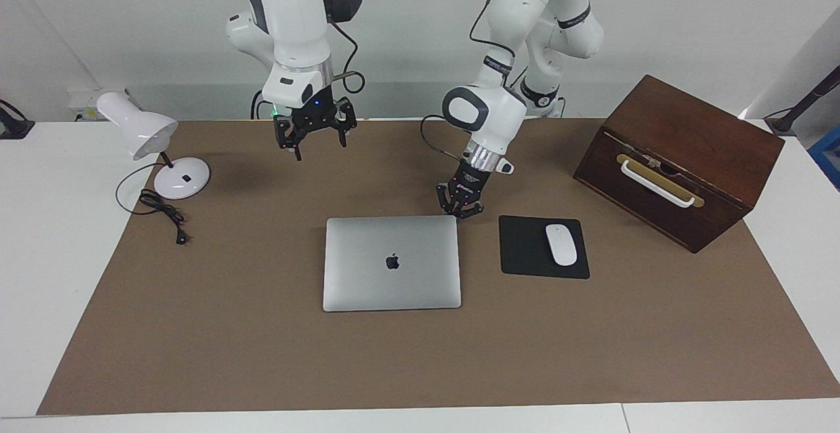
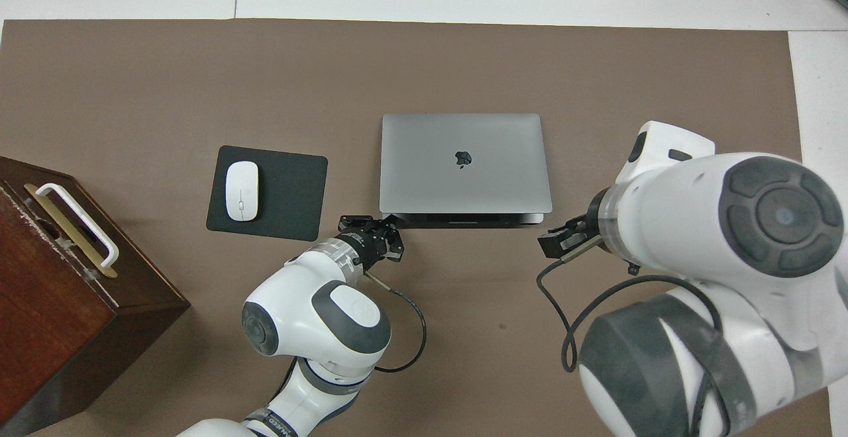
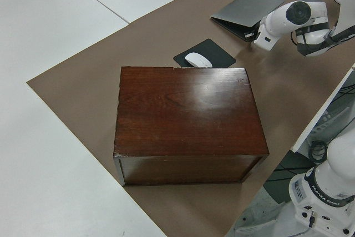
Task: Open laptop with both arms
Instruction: 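Bring the right gripper over the laptop lid's near edge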
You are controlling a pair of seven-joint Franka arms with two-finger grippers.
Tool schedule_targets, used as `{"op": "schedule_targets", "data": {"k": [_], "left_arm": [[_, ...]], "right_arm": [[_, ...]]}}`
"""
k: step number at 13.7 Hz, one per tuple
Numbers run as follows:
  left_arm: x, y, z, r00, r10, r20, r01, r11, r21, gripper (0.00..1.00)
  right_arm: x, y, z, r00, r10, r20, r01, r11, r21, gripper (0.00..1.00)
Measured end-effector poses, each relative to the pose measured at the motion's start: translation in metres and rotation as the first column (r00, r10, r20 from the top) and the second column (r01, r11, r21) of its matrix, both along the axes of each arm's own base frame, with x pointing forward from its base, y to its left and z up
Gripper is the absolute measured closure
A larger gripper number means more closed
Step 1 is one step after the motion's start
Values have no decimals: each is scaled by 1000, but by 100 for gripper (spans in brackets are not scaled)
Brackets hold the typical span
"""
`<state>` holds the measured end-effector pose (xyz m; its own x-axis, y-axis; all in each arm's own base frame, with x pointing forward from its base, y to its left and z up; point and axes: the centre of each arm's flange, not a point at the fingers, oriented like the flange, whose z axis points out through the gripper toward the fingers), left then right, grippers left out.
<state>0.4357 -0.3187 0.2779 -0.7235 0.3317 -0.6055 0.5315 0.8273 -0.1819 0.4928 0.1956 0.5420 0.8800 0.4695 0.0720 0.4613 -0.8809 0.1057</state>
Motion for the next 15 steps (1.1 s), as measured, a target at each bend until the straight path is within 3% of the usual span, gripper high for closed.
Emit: {"op": "schedule_targets", "data": {"k": [7,15], "left_arm": [[4,-4,-1,998,-48,29,47,998,42,99],[4,-6,-3,998,-57,38,55,997,62,99]], "right_arm": [[-9,34,-31,976,213,49,-205,970,-134,0],[-4,73,-79,922,378,81,-348,903,-252,0]]}}
